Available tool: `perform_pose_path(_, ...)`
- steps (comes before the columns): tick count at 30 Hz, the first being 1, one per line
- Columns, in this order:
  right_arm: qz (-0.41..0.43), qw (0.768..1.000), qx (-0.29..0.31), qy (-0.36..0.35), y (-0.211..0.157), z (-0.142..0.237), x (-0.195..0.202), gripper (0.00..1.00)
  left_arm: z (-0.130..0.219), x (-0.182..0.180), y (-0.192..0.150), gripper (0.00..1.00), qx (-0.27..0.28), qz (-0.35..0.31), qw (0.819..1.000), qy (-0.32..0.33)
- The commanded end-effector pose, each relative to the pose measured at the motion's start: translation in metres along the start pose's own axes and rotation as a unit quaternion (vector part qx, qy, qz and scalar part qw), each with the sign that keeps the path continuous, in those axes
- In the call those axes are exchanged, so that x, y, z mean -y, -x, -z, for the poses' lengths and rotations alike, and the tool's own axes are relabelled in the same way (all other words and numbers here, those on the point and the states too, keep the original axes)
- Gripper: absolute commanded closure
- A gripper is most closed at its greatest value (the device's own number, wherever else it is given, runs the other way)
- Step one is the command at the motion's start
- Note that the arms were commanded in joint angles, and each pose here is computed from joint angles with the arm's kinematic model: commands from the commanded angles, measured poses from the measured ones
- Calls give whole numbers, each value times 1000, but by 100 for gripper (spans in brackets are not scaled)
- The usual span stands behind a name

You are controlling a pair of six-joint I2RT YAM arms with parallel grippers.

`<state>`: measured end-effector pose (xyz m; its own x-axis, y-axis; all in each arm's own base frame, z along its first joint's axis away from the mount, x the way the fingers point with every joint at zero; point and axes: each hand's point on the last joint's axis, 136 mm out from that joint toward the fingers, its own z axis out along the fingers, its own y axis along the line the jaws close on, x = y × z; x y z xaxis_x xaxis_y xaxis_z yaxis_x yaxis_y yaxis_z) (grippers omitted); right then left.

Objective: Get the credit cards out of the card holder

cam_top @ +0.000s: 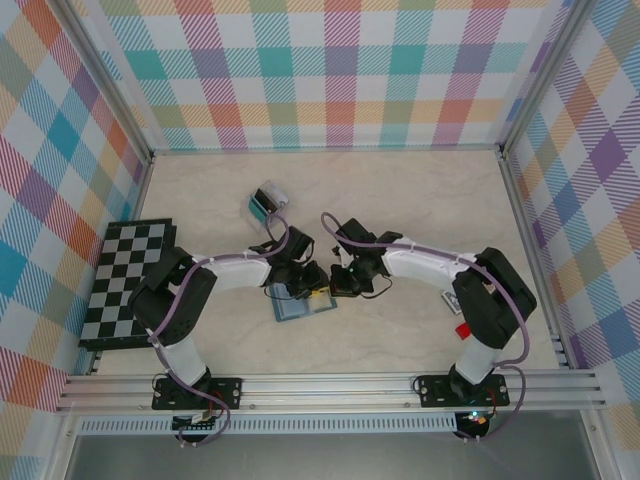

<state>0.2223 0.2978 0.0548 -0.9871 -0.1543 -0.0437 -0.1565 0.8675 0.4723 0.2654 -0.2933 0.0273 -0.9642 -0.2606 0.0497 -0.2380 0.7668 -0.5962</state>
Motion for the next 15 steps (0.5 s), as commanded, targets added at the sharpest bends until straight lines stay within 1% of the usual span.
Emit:
perform_pose_path(1,-2,1000,-14,22,5,-2,-15,97,-6,-7,-1,81,3,10,1000,12)
perform_pose_path(7,-6,999,-33,-2,8,-15,-7,97,4,2,0,83,9,9,1000,0)
perform_pose_path(15,-5,999,-47,-8,11,-28,-5,98,27,14,5,83,19,10,1000,-23)
